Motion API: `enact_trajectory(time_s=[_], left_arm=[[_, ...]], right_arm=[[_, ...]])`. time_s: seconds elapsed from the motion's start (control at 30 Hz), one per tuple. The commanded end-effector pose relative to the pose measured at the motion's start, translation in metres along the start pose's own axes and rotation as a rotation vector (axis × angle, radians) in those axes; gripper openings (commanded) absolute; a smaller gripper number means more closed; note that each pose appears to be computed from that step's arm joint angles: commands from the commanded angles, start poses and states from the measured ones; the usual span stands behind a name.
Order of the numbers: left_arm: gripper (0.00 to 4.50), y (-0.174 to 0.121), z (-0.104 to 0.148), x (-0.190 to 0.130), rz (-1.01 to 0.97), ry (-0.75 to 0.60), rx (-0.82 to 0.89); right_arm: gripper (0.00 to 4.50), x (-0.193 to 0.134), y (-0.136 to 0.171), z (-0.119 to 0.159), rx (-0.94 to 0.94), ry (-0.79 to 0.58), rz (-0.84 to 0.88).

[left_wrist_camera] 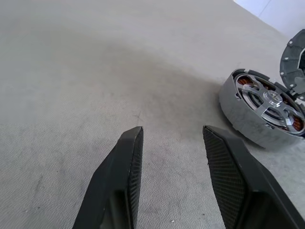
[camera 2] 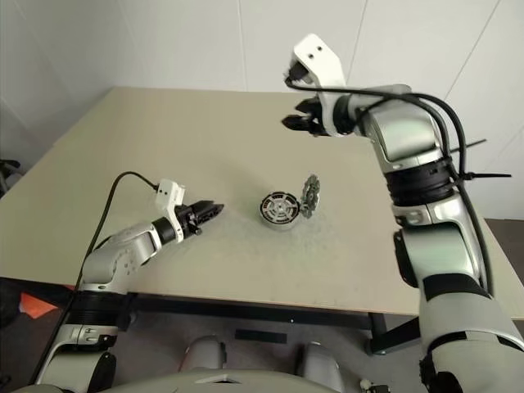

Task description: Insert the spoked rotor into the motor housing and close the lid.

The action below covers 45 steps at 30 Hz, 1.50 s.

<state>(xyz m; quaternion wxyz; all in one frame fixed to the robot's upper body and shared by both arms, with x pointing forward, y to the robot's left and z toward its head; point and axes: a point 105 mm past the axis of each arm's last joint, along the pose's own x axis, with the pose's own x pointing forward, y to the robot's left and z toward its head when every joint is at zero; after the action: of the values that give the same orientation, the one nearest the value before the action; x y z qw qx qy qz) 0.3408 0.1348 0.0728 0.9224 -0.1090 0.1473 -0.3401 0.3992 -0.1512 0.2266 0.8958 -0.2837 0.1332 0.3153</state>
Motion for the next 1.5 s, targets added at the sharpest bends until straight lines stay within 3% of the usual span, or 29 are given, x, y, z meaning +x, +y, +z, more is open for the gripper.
enact_trajectory(time_s=[0.03, 0.13, 0.3, 0.57, 0.8, 1.23, 1.5], left_arm=[[2.12, -0.003, 0.018, 0.003, -0.050, -0.017, 0.043], [2.12, 0.000, 0.020, 0.008, -0.065, 0.006, 0.066], [2.12, 0.000, 0.029, 0.020, -0.103, 0.020, 0.097], [2.12, 0.000, 0.031, 0.027, -0.120, 0.028, 0.113], [2.12, 0.006, 0.030, 0.021, -0.085, 0.017, 0.118], [2.12, 0.013, 0.032, 0.013, -0.043, 0.006, 0.124], [2.12, 0.012, 0.036, 0.015, -0.042, 0.001, 0.130]], right_arm=[[1.00, -0.023, -0.010, -0.018, -0.101, 0.028, -0.083], [0.03, -0.032, -0.001, -0.050, -0.085, 0.099, -0.081], [0.03, -0.036, 0.026, -0.072, -0.063, 0.134, -0.028], [0.03, -0.015, 0.074, -0.031, 0.049, -0.016, 0.107], [0.03, 0.017, 0.092, -0.031, 0.148, -0.023, 0.163], [0.03, 0.064, 0.124, -0.045, 0.337, 0.015, 0.214], [0.03, 0.077, 0.128, -0.076, 0.400, 0.042, 0.186]])
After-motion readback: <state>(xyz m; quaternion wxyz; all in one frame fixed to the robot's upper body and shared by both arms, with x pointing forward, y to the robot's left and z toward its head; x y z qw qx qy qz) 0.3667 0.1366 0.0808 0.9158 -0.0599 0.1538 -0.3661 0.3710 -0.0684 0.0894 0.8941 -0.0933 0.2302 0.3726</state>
